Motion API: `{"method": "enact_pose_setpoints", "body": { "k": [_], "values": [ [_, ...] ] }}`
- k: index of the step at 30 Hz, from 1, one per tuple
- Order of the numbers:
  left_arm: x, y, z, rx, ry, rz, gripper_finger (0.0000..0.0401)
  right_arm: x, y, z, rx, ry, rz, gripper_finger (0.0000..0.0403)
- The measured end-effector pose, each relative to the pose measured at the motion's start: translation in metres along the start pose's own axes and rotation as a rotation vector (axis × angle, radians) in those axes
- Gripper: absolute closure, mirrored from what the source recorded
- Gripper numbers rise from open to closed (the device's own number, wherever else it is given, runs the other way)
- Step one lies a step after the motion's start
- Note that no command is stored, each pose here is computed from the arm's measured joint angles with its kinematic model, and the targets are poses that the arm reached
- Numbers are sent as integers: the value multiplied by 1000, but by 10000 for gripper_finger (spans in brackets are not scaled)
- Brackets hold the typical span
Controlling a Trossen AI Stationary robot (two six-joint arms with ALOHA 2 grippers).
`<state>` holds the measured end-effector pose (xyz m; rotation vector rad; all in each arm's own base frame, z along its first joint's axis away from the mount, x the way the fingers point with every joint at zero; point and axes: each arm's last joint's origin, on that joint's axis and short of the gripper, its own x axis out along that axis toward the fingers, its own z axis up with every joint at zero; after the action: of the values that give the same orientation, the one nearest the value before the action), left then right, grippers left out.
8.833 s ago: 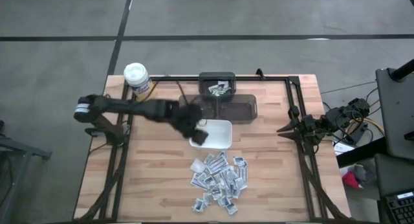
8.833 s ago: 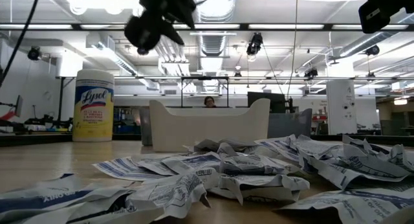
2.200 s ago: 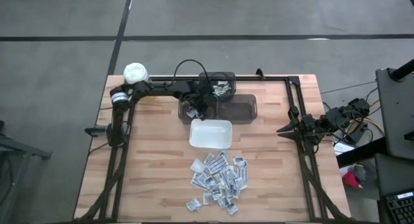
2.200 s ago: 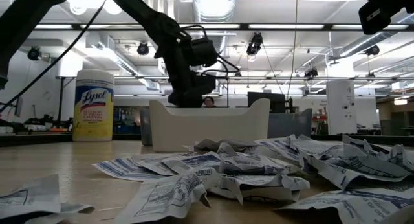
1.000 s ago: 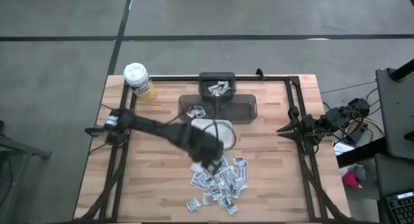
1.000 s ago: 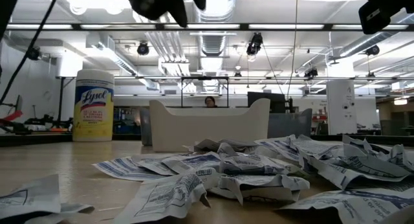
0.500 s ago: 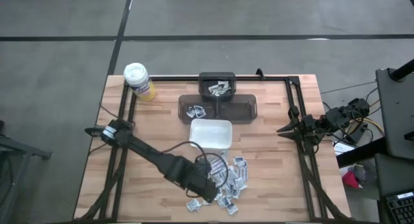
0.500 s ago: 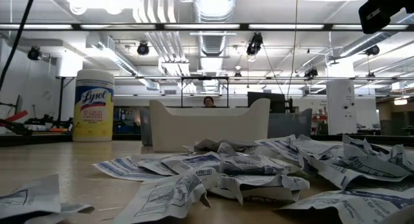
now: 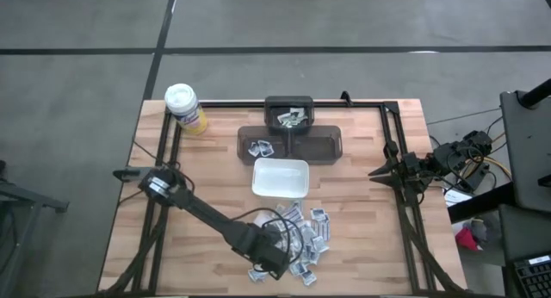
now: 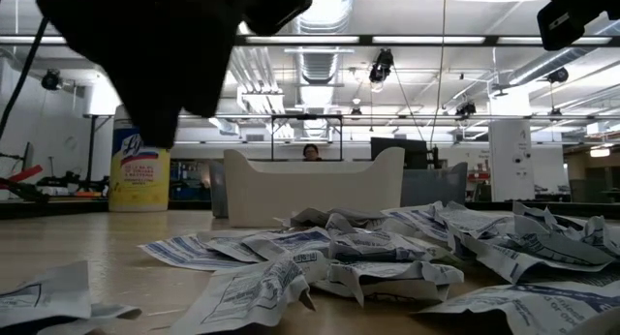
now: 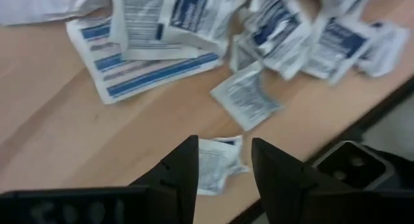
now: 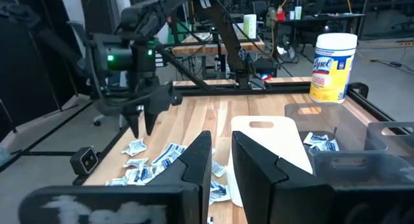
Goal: Pick & Place First Aid Supplies
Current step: Put the alcohol pad into the left black bin
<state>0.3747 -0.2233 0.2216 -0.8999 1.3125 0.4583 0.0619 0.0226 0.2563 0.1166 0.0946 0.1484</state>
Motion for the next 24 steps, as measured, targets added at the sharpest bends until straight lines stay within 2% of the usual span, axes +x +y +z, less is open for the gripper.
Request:
{"method": "enact_pose_setpoints", "body": {
  "k": [9,18,24],
  "values": [
    [18,4,-8,-4,32,-18,266,0,0,0,0,0,0,344],
    [29,13,-14,-58,44,22,266,0,0,0,-1,1,-1,344],
    [31,14,-15,-45,44,23,266,0,0,0,-1,1,0,344]
  ]
}}
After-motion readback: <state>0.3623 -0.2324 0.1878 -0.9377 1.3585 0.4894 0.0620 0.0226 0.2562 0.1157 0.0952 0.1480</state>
